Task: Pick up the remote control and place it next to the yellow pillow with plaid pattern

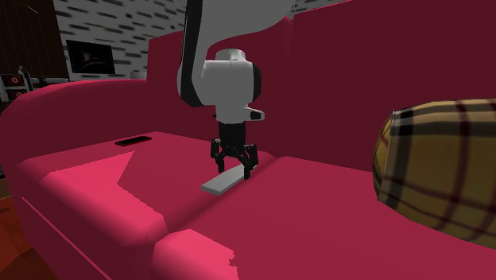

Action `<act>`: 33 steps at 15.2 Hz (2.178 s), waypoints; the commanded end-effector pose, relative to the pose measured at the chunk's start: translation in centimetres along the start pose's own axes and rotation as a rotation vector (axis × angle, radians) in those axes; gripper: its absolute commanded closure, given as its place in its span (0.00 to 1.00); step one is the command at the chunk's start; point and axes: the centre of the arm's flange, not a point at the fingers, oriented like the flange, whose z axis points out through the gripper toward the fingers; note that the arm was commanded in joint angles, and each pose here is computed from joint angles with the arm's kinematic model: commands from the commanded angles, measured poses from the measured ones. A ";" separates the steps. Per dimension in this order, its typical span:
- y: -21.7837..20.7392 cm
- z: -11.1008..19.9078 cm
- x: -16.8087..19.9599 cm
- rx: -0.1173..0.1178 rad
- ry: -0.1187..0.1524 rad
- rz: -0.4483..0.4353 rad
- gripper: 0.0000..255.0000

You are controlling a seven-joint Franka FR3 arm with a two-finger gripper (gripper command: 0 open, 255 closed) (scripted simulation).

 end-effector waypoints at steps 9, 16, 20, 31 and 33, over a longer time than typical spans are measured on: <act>0.0 0.0 0.0 0.000 0.000 0.000 1.00; 0.0 -1.6 0.0 0.000 0.000 0.000 1.00; 0.0 -3.7 0.0 0.000 0.000 0.000 1.00; 0.1 -9.5 0.0 0.000 0.000 0.000 1.00; 0.1 -10.5 0.0 0.000 0.000 0.000 1.00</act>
